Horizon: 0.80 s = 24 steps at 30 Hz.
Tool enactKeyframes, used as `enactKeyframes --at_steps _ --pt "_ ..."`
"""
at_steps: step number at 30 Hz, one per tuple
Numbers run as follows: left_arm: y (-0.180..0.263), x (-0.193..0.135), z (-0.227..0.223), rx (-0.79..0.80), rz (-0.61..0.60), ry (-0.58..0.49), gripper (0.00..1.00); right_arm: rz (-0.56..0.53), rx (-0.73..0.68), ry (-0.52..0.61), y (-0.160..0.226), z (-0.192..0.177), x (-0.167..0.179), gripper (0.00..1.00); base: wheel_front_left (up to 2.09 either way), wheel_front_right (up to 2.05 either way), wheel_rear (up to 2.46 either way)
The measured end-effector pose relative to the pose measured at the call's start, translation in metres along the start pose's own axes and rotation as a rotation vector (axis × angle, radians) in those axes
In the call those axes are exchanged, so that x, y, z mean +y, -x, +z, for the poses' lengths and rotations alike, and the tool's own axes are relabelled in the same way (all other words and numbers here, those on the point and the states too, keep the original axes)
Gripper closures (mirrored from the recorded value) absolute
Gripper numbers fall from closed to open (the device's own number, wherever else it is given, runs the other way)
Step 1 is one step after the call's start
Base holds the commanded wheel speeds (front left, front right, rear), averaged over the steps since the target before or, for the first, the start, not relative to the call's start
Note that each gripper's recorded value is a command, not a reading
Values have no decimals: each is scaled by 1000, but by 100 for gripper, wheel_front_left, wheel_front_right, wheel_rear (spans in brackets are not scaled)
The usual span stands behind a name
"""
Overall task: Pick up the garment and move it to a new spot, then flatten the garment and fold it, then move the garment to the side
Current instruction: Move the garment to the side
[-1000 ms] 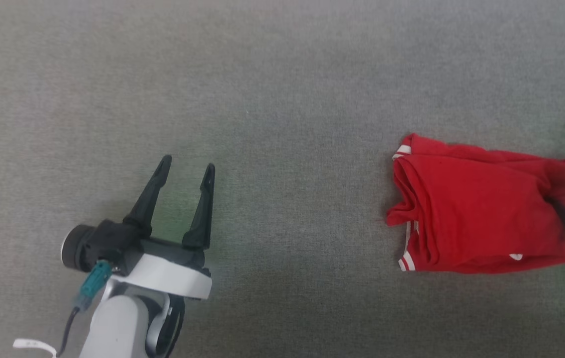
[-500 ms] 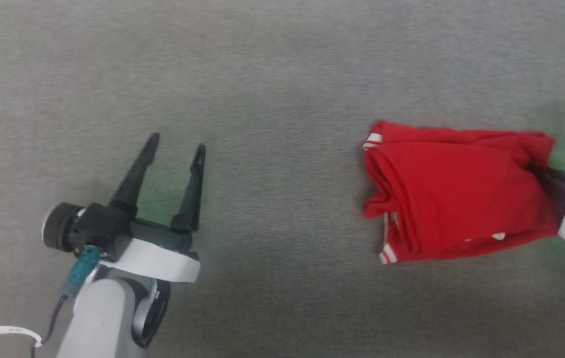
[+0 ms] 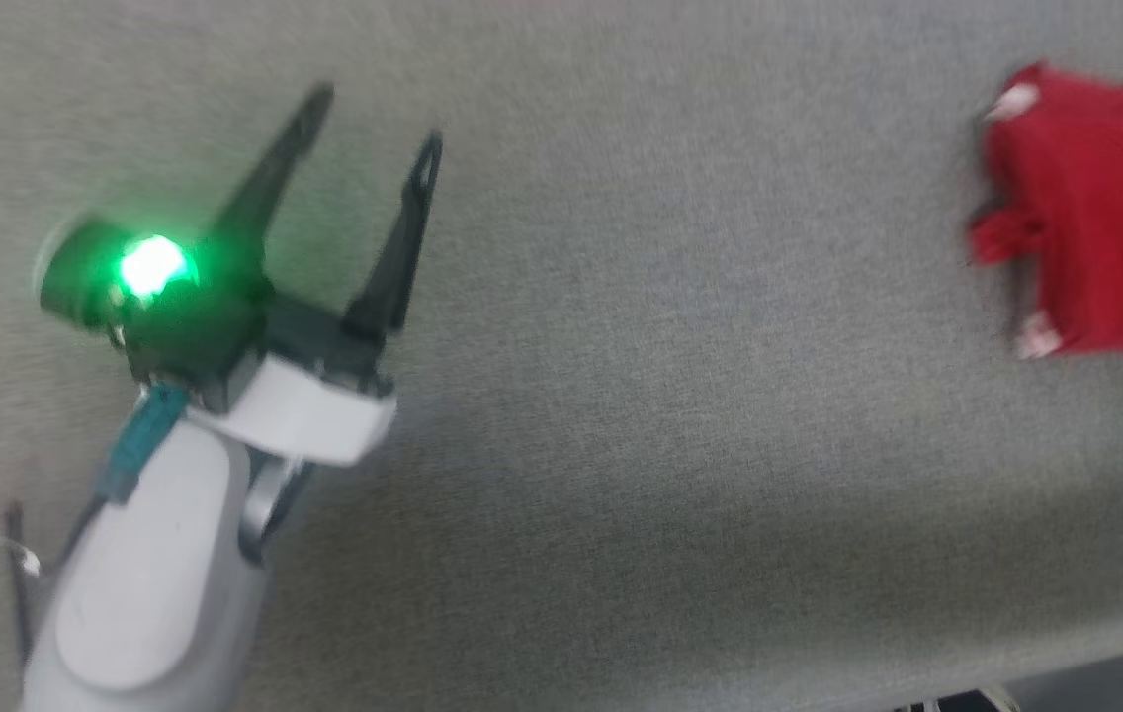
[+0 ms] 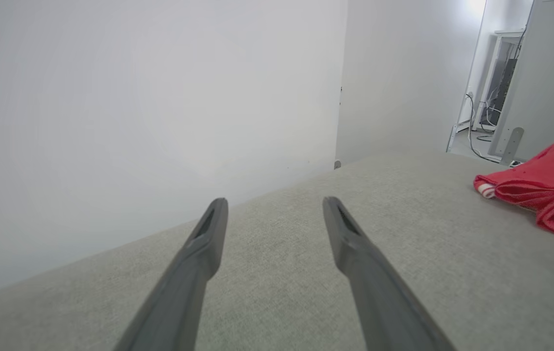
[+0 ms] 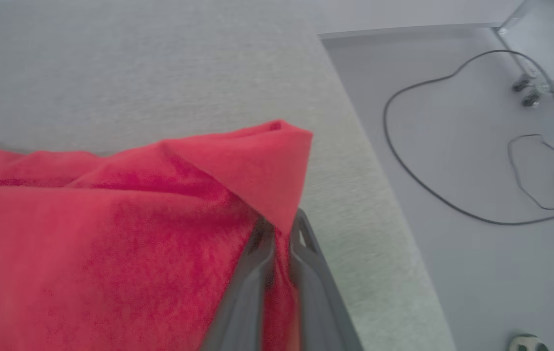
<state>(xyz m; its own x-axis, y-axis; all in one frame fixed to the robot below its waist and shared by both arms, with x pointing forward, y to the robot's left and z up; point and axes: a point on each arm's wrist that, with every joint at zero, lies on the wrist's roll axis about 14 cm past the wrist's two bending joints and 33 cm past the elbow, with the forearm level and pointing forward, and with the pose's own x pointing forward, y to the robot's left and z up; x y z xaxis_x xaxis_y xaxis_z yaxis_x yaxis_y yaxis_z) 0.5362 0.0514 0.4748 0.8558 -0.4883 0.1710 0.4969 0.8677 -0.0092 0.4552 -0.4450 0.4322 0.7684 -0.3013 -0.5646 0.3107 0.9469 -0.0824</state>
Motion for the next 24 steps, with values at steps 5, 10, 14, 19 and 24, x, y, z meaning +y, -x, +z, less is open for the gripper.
enactKeyframes --at_steps 5,10,14,19,24 --pt "-34 -7 -10 -45 -70 -8 0 -137 -37 41 -16 15 -40 100 0 0 0" --pt "-53 -7 -23 -64 -96 -3 0 -210 -35 55 -36 14 -55 100 0 0 0" --pt "-57 -5 -32 -59 -103 -5 0 -235 -22 108 -50 9 -56 100 0 0 0" --pt "-55 1 -41 -43 -91 -9 0 -240 -58 123 -65 13 -49 100 0 0 0" --pt "-51 4 -38 -38 -76 -13 0 -239 -76 142 -68 8 -45 87 0 0 0"
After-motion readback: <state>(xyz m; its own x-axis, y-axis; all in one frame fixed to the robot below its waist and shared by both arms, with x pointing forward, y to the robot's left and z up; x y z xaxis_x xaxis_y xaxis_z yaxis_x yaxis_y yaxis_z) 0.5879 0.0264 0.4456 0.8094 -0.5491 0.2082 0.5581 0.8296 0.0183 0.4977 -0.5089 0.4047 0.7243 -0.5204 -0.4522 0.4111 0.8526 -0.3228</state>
